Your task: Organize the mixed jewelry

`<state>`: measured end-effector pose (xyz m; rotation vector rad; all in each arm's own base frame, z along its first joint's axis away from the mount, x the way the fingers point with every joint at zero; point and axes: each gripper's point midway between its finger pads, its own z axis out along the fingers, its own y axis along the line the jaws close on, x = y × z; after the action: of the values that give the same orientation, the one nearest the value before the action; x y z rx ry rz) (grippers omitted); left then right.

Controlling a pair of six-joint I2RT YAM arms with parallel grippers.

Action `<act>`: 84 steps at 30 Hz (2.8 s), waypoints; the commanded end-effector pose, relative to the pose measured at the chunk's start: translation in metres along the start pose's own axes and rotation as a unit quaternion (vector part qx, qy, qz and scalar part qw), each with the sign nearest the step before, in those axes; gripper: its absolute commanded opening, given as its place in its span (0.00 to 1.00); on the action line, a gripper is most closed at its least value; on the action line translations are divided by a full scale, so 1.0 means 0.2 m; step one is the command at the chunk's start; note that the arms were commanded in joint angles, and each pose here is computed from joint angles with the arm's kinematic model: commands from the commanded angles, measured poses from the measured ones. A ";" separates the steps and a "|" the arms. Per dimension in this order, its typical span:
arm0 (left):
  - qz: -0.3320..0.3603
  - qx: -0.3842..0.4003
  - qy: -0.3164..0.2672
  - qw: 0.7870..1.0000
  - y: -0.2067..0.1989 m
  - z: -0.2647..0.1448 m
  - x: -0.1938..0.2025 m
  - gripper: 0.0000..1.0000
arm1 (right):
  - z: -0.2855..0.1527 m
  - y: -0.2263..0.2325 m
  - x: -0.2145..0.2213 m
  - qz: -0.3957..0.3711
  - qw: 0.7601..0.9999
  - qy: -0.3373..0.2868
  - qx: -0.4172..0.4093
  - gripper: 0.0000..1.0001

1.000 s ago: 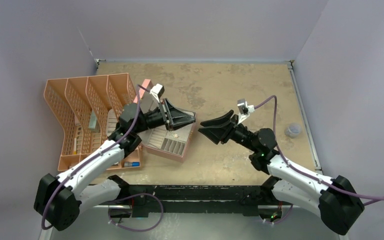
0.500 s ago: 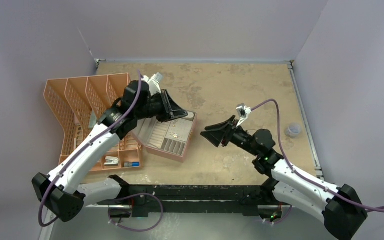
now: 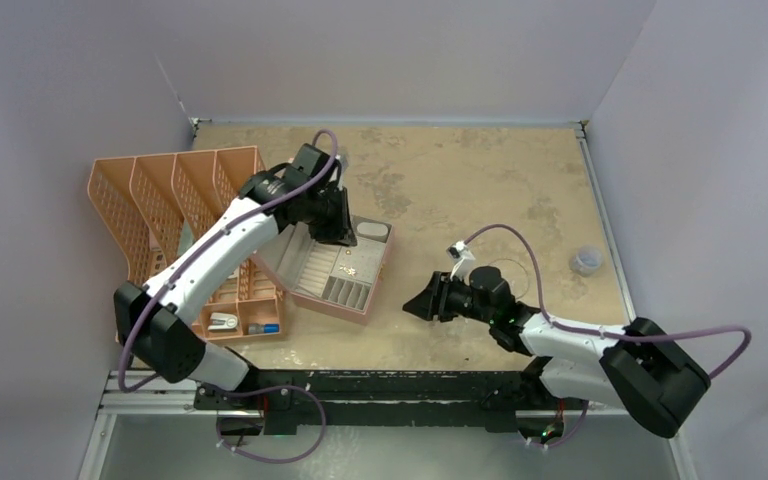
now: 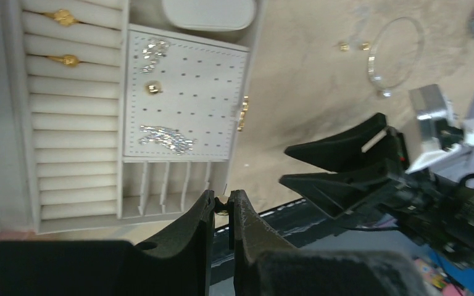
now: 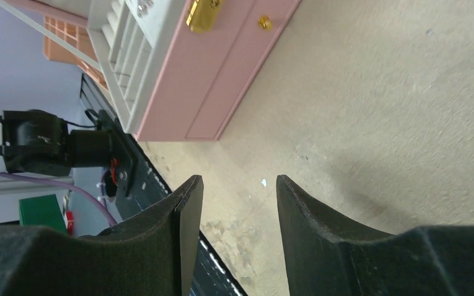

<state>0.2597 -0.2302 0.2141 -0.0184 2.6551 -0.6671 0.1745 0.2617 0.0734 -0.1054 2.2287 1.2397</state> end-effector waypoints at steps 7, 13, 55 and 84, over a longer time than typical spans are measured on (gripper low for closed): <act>0.041 -0.101 0.060 0.992 0.22 0.21 0.05 0.11 | 0.07 0.06 -0.01 -0.011 0.999 -0.022 -0.022 0.50; 0.047 -0.130 0.076 0.988 0.27 0.27 0.04 0.11 | 0.05 0.08 0.00 -0.022 0.999 -0.029 -0.038 0.50; 0.058 -0.152 0.096 0.982 0.41 0.43 0.04 0.10 | 0.04 0.07 0.01 -0.023 0.998 -0.035 -0.042 0.50; 0.058 -0.140 0.098 0.984 0.39 0.46 0.05 0.10 | 0.05 0.07 0.01 -0.026 0.998 -0.033 -0.043 0.50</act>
<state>0.2861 -0.2006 0.0960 0.1099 2.9206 -0.2418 0.1667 0.2737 0.0682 -0.1432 2.1621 1.2820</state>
